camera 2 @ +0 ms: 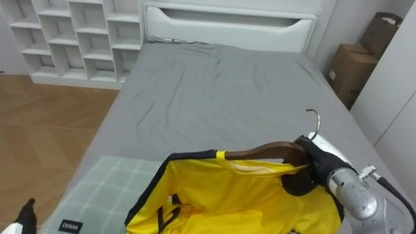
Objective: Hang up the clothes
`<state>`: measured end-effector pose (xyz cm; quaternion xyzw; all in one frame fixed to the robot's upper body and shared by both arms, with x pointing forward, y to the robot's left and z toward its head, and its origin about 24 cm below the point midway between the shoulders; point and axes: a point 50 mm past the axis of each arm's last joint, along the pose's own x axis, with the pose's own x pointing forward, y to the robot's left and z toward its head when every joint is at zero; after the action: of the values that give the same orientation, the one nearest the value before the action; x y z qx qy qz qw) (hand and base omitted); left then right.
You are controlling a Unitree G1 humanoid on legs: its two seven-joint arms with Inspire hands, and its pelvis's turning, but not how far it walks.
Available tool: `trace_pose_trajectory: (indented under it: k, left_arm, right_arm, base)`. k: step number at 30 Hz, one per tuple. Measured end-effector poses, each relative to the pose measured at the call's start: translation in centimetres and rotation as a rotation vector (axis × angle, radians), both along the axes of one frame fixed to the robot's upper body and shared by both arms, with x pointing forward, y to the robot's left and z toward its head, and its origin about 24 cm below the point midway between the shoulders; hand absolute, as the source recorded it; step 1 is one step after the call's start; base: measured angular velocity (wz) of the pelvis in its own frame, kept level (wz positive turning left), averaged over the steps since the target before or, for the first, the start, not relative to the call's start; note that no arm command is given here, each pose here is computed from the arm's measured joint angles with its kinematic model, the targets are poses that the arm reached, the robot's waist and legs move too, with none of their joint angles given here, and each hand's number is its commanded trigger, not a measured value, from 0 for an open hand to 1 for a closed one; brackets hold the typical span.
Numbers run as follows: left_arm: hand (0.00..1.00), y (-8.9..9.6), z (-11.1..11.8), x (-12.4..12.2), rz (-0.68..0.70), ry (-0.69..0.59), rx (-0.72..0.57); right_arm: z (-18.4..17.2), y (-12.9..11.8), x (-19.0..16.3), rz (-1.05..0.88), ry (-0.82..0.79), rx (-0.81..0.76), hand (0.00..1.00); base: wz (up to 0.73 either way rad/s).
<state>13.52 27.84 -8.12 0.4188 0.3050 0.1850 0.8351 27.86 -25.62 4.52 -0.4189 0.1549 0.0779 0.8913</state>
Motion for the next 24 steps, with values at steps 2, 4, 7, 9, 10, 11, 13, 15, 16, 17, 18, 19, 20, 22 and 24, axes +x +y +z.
trace_pose_trajectory:
  k: [2, 4, 7, 9, 10, 11, 13, 15, 16, 17, 18, 19, 20, 22, 24]
  left_arm:
    - [0.0, 0.1, -0.9, -1.3, 0.024, 0.054, -0.012]
    - [0.0, 0.1, -1.7, -2.2, 0.056, 0.086, -0.035]
    - [0.0, 0.3, -2.6, -4.1, 0.095, 0.149, -0.041]
    - [0.0, 0.4, -3.0, -5.2, 0.11, 0.181, -0.038]
    - [0.0, 0.3, -3.1, -5.8, 0.117, 0.194, -0.041]
    - [0.0, 0.3, -3.2, -6.1, 0.127, 0.201, -0.049]
    - [0.0, 0.2, -3.5, -6.7, 0.145, 0.216, -0.062]
    - [0.0, 0.4, -3.6, -7.2, 0.158, 0.233, -0.061]
    - [0.0, 0.4, -3.6, -7.6, 0.165, 0.242, -0.06]
    - [0.0, 0.5, -3.7, -7.9, 0.172, 0.253, -0.059]
    - [0.0, 0.5, -3.7, -8.1, 0.182, 0.259, -0.061]
    - [0.0, 0.5, -3.8, -8.1, 0.184, 0.261, -0.062]
    - [0.0, 0.6, -3.8, -8.2, 0.188, 0.266, -0.063]
    - [0.0, 0.6, -4.0, -8.4, 0.193, 0.279, -0.064]
    - [0.0, 0.6, -4.0, -8.5, 0.197, 0.286, -0.064]
  right_arm:
    - [0.3, -0.3, -0.2, -0.02, -0.025, -0.003, 1.0]
    - [0.3, -0.6, -0.4, -0.038, -0.029, -0.003, 1.0]
    - [0.6, -0.8, -0.7, -0.061, -0.054, -0.009, 1.0]
    - [0.6, -0.8, -1.0, -0.069, -0.064, -0.015, 1.0]
    - [0.6, -0.8, -1.3, -0.073, -0.068, -0.019, 1.0]
    - [0.7, -0.8, -1.5, -0.075, -0.069, -0.02, 1.0]
    - [0.9, -0.7, -1.9, -0.071, -0.082, -0.024, 1.0]
    - [1.0, -0.5, -2.3, -0.067, -0.092, -0.022, 1.0]
    - [1.0, -0.5, -2.6, -0.065, -0.095, -0.019, 1.0]
    - [1.1, -0.4, -2.8, -0.064, -0.097, -0.017, 1.0]
    - [1.0, -0.4, -2.9, -0.065, -0.096, -0.012, 1.0]
    - [1.0, -0.4, -3.0, -0.065, -0.095, -0.011, 1.0]
    - [1.0, -0.3, -3.2, -0.063, -0.095, -0.012, 1.0]
    - [1.0, -0.1, -3.7, -0.059, -0.098, -0.019, 1.0]
    - [0.9, 0.2, -4.0, -0.055, -0.101, -0.018, 1.0]
  base:
    - [0.0]
    - [-0.02]
    - [-0.1]
    - [-0.07]
    - [-0.05]
    - [-0.06]
    - [-0.11]
    - [-0.11]
    - [-0.09]
    - [-0.09]
    - [-0.04]
    - [0.0]
    - [0.0]
    - [0.0]
    - [0.0]
